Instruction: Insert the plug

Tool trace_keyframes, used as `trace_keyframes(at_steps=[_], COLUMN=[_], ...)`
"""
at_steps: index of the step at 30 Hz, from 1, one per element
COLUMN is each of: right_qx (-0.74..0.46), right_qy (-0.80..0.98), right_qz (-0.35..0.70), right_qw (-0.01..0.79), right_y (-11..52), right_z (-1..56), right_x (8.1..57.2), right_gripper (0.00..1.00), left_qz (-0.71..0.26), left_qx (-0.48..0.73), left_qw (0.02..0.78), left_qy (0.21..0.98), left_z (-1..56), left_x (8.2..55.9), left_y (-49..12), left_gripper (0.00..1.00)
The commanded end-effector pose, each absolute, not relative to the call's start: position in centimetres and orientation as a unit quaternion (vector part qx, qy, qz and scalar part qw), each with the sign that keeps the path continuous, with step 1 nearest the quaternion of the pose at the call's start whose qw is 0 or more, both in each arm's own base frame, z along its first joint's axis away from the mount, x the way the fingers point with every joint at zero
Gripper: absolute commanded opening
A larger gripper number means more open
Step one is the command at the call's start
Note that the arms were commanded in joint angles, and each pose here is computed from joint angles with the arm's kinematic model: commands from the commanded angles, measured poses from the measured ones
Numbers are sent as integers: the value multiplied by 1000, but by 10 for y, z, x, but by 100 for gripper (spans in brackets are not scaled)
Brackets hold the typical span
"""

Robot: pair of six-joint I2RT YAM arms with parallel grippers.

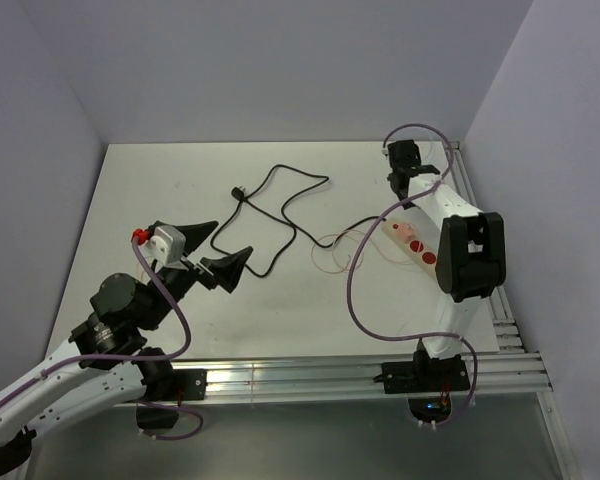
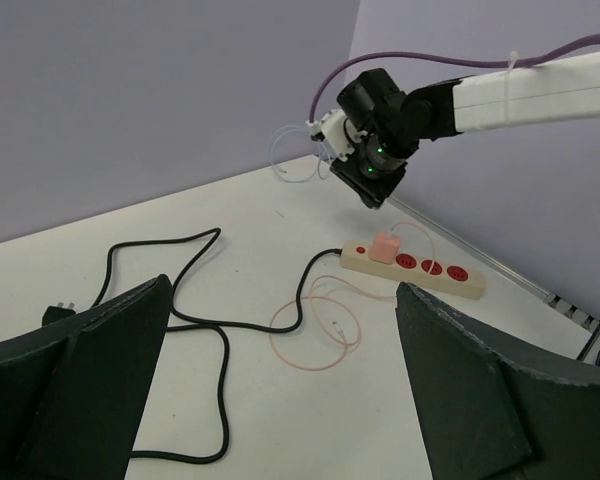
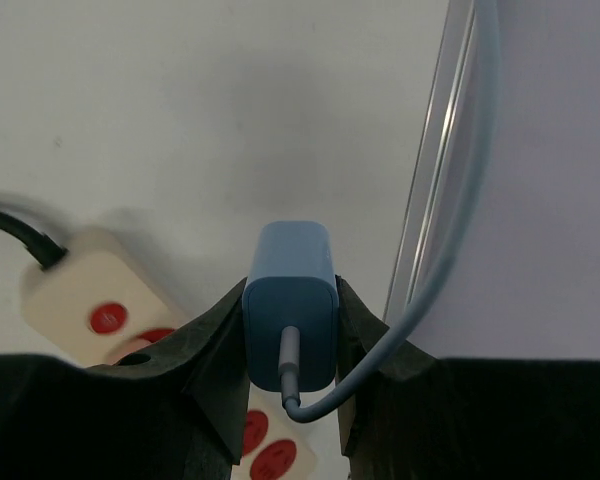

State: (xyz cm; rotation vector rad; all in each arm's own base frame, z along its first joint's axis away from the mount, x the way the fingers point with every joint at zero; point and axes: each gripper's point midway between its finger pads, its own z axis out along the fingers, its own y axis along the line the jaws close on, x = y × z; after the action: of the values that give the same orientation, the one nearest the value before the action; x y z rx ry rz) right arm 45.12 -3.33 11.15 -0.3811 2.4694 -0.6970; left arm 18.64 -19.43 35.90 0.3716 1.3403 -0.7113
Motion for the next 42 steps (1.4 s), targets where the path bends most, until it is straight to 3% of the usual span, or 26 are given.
trace_keyframes(at_steps=[1,9,15,21,25,42], right_qx=[-88,-79,-175,-233,-278,-293], right_qy=[902,938,940,916,911,914], right_qz=[-265,-181,-109,-63,-60,-31], right_qw=[329,284,272,320,299,279], right_y=[-53,-77,-74,-68,-64,-65], right_z=[166,132,103,104,77,63], right_x=[436,390,352,334,313,306], right_gripper=[0,0,0,0,0,0], left_qz=[-342,-349,-365,-391,-390,-383], left_qx=[172,183,187,213,211,217], left_qw=[708,704,700,680,689,692], left_qy=[594,591,584,583,573,572], left_z=[363,361,359,355,361,358], left_x=[180,178,174,165,162,159], left_y=[-198,-203,-207,-220,-214,-212], left_gripper=[99,99,100,99,100,99])
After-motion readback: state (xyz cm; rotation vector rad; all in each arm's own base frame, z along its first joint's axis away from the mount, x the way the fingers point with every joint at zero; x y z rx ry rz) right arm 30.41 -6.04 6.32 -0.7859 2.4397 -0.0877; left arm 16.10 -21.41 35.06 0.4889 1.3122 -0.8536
